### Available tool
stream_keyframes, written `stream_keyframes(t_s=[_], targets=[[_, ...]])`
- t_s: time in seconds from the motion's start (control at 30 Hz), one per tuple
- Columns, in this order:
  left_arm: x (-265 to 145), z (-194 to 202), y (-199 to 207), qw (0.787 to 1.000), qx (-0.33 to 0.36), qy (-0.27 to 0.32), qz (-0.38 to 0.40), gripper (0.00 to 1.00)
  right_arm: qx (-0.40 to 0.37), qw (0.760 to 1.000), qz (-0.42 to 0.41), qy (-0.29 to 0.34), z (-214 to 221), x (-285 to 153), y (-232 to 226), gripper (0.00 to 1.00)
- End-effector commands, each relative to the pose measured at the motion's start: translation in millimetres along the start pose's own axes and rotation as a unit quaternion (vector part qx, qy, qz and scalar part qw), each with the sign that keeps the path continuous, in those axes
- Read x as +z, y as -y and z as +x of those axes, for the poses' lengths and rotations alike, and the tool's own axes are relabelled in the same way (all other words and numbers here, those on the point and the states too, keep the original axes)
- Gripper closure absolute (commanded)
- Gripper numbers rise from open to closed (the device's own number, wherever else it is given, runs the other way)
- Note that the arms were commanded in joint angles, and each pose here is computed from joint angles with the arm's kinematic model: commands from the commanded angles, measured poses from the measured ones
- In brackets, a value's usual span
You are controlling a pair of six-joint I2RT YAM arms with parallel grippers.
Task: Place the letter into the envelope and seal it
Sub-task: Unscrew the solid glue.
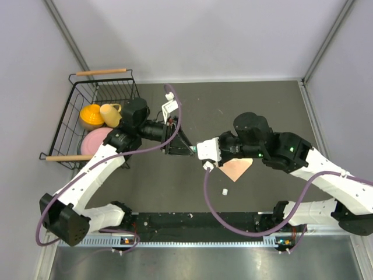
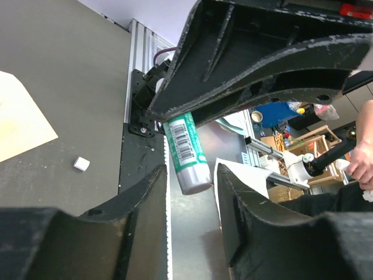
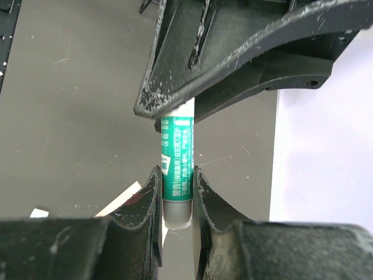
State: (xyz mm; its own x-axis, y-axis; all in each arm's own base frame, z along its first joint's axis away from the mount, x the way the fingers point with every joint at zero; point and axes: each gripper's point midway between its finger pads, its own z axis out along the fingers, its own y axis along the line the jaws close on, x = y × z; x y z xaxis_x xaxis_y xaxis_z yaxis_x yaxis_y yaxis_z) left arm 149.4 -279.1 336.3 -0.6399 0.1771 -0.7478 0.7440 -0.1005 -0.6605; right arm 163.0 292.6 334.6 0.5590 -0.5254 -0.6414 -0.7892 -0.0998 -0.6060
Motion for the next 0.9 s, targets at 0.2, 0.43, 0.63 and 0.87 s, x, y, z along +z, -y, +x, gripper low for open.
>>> stream_keyframes(t_s=[0.2, 0.43, 0.63, 0.87], targets=[[2.6, -4.1, -3.6, 1.0, 0.021, -0.008, -0.02, 0.87, -0.045, 0.999, 0.013, -0.016, -5.7, 1.4, 3.5, 1.0], [6.1, -0.7, -2.0, 1.0, 0.008, -0.013, -0.016, 1.0, -0.052, 0.998, 0.014, -0.033, -3.9, 8.2, 4.4, 0.75], [7.6, -0.1, -4.4, 1.0, -0.008, -0.013, -0.022, 1.0, -0.059, 0.998, 0.009, -0.032, -6.5, 12.2, 3.6, 0.71], [7.3, -0.8, 1.3, 1.0, 0.019, -0.01, -0.022, 1.0, -0.05, 0.998, 0.005, -0.039, -3.0, 15.8, -0.2, 1.0]])
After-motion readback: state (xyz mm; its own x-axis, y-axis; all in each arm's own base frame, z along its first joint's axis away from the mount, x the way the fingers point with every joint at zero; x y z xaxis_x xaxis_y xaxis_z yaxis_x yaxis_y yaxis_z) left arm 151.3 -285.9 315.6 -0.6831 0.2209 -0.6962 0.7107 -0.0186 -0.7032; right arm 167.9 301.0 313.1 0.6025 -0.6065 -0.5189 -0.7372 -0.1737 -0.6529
